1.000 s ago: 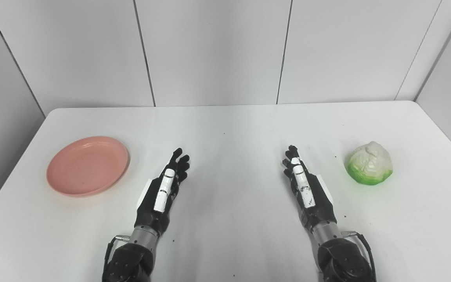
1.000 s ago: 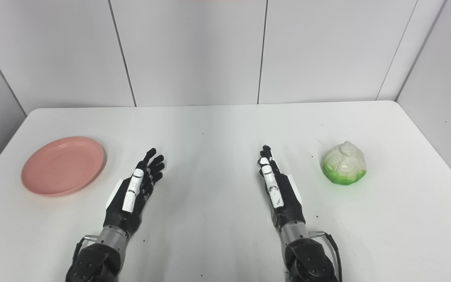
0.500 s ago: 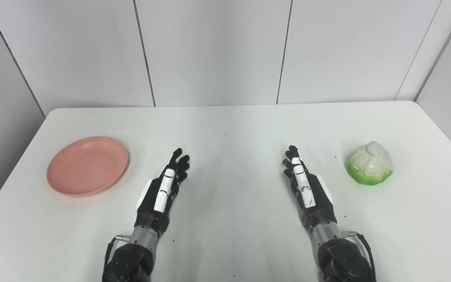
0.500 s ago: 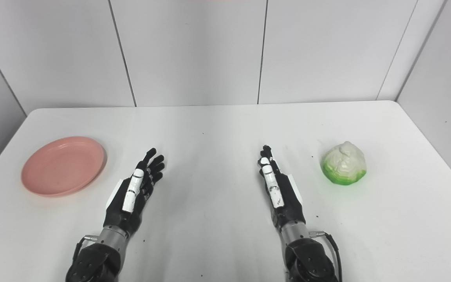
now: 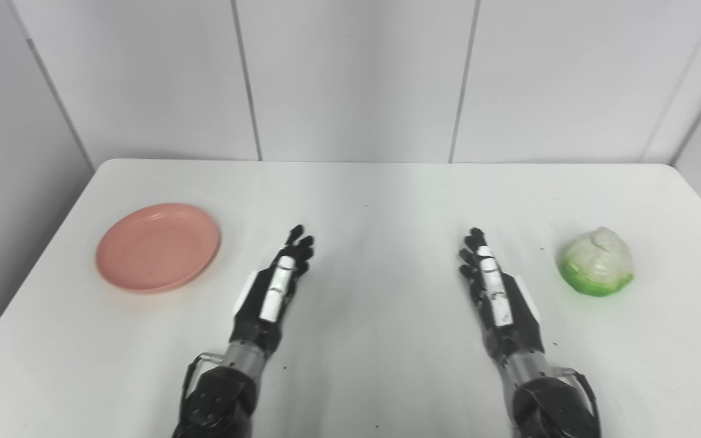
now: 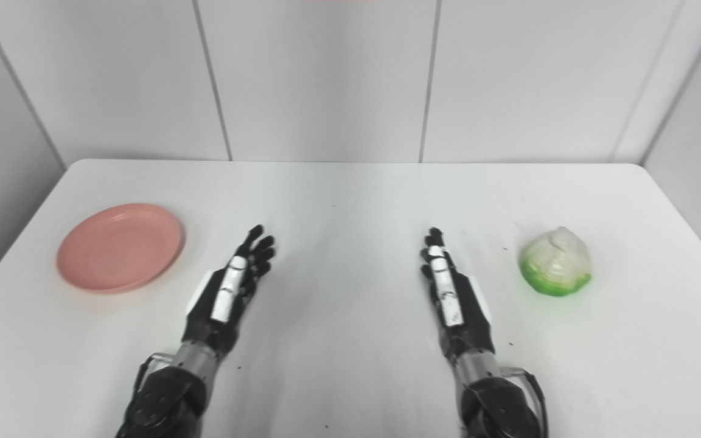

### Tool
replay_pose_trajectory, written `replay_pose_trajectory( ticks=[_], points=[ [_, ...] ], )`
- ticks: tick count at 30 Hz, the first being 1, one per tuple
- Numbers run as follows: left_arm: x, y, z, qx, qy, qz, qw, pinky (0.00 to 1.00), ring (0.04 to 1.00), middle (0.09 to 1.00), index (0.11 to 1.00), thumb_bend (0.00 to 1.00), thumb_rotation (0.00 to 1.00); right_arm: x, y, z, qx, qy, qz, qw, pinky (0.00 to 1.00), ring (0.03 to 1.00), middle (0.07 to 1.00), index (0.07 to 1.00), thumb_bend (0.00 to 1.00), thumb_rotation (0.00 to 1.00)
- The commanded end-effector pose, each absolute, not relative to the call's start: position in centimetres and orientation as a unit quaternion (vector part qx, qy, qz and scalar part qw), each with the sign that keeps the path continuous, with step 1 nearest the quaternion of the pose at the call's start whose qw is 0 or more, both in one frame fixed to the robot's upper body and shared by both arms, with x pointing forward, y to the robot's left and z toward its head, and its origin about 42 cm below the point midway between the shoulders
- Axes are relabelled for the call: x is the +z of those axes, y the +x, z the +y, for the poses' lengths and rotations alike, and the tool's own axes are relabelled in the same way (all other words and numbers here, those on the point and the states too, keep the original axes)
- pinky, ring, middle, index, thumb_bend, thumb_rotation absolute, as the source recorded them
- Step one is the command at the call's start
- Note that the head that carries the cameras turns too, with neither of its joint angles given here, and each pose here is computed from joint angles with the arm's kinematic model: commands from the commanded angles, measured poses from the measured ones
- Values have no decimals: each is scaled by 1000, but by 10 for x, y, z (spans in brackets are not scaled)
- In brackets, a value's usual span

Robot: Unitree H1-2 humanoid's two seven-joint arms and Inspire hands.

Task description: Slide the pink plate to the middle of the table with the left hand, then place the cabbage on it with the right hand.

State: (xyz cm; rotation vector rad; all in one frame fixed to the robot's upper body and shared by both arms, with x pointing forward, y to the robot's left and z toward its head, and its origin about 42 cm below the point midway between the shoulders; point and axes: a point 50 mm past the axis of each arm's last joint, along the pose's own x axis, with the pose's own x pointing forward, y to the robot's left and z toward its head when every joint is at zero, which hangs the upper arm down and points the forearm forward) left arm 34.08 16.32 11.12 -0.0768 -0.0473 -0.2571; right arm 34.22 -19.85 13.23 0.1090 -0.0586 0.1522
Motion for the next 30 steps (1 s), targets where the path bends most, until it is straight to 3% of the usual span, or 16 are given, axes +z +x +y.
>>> replay_pose_trajectory(
  ticks=[1, 12, 30],
  points=[
    [101, 339, 142, -136, -42, -12, 990, 989, 958, 951, 953, 531, 1000, 146, 347, -207, 74, 40, -56, 995, 1000, 995, 996, 1000, 186, 1000],
    [92, 344, 115, -134, -35, -13, 990, 944, 953, 948, 948, 522, 1000, 143, 350, -224, 77, 19, -57, 995, 1000, 1000, 1000, 1000, 206, 1000],
    [91, 347, 113, -132, -30, -16, 991, 940, 943, 944, 942, 529, 1000, 141, 350, -223, 80, 28, -54, 995, 1000, 1000, 1000, 1000, 179, 1000]
  ],
)
